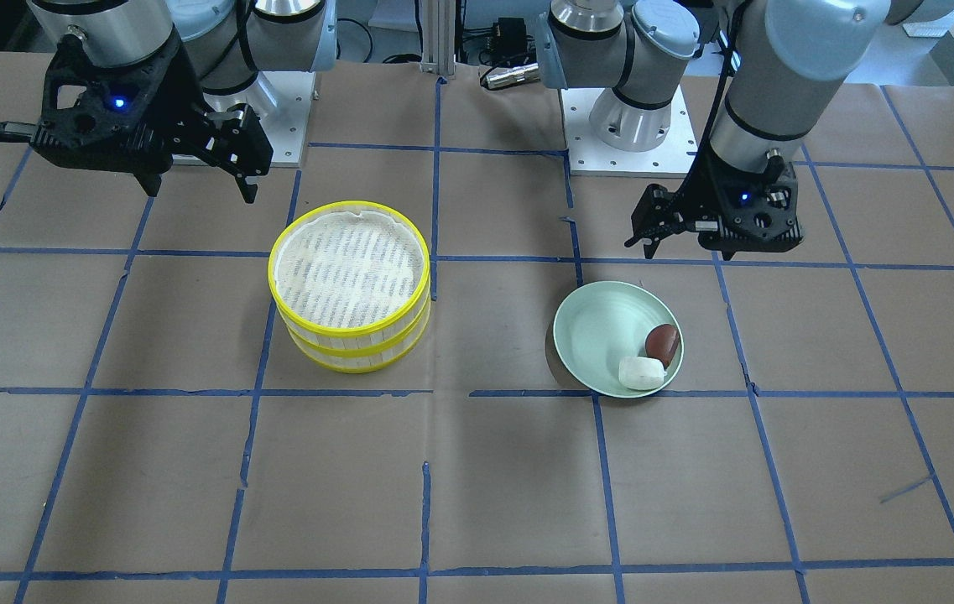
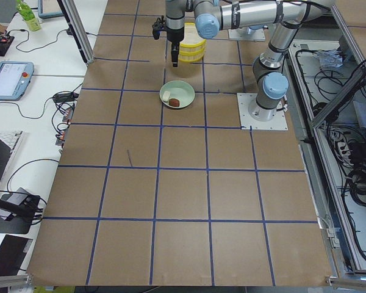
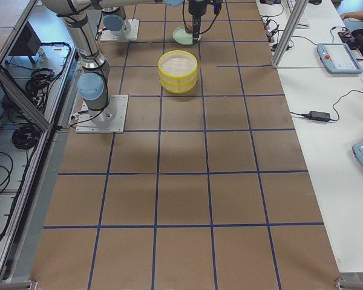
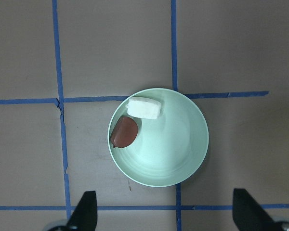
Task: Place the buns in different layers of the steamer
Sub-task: 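Move the left gripper toward the green bowl while the right gripper waits, then grasp the white bun with the left gripper while the right reaches the steamer rim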
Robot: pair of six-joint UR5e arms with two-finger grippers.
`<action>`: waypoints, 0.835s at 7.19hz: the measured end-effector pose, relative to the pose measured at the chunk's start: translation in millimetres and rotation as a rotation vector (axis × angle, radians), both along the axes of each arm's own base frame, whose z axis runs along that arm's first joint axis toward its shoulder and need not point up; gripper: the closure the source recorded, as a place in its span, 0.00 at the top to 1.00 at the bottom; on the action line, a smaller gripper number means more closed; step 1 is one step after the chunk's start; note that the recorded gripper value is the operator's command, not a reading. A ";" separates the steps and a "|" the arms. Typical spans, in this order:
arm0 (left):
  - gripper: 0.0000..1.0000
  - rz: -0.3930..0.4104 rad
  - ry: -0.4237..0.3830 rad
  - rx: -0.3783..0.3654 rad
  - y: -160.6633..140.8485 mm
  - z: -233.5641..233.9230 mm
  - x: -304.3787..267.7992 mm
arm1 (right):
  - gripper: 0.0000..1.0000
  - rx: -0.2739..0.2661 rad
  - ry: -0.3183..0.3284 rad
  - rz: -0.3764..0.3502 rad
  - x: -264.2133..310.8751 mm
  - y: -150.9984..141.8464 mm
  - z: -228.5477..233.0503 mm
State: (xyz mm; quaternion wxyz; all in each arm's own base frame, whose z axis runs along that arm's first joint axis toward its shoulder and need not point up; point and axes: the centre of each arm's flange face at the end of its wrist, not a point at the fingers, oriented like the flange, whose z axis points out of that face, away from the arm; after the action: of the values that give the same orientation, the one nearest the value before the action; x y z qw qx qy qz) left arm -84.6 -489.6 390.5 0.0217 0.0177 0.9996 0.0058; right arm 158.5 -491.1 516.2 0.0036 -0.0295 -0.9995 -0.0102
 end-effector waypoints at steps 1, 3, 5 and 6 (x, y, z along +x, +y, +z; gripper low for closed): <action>1.00 0.004 0.000 0.002 -10.8 -49.6 3.3 | 1.00 0.016 0.002 -0.002 -0.5 1.8 -5.1; 1.00 0.011 0.008 0.027 -23.9 -113.8 5.0 | 0.99 0.086 0.006 -0.009 -2.1 17.8 -20.3; 1.00 0.013 0.009 0.026 -37.1 -142.1 6.3 | 0.97 0.107 -0.003 -0.006 -1.3 27.4 -70.1; 1.00 0.012 0.010 0.025 -42.7 -153.6 6.8 | 0.97 0.089 -0.004 0.000 0.0 32.3 -105.5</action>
State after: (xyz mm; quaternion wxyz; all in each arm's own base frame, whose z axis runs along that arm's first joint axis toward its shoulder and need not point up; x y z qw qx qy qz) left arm -77.8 -532.3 236.9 0.0165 0.0118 0.9996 0.0185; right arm 158.4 -458.9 410.7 0.0029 -0.0293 -0.9981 -0.0547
